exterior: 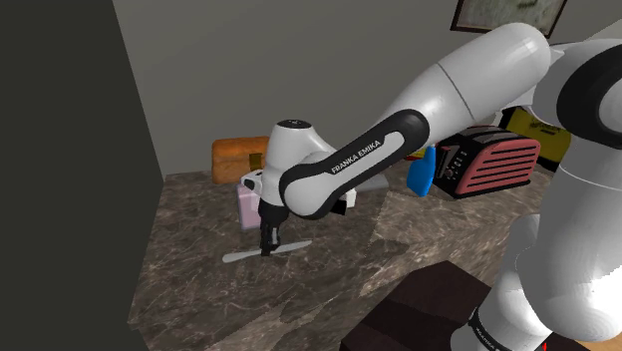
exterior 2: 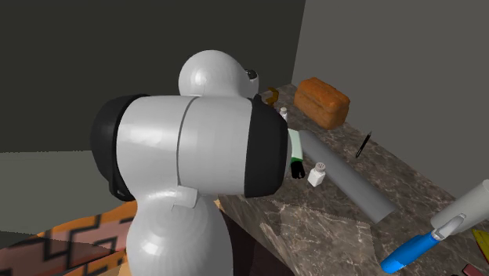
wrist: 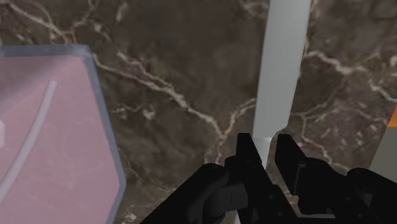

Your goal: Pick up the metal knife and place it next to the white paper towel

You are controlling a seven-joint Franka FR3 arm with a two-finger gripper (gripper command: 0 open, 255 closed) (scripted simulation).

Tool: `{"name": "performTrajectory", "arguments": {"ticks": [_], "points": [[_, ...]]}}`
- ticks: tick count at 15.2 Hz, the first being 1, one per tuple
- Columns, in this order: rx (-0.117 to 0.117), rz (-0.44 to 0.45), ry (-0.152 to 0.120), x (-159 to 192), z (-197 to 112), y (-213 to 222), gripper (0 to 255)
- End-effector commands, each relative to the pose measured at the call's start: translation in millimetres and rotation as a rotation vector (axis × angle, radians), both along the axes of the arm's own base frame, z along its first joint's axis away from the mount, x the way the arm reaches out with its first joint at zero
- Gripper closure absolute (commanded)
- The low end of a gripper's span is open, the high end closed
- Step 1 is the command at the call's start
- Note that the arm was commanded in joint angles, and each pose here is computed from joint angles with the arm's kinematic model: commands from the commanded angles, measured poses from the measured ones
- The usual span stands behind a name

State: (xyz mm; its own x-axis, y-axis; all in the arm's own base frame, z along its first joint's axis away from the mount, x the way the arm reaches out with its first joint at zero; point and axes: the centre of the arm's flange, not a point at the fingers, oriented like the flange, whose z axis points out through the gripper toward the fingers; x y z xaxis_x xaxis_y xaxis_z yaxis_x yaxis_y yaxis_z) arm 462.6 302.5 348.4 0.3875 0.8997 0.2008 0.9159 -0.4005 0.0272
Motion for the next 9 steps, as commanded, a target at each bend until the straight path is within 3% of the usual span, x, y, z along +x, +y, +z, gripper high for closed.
{"name": "performTrajectory", "arguments": {"ticks": [1,9], "points": [[-0.001,0.000,0.001,0,11,0,255],[-0.001,0.000,0.001,0,53,0,255]]}}
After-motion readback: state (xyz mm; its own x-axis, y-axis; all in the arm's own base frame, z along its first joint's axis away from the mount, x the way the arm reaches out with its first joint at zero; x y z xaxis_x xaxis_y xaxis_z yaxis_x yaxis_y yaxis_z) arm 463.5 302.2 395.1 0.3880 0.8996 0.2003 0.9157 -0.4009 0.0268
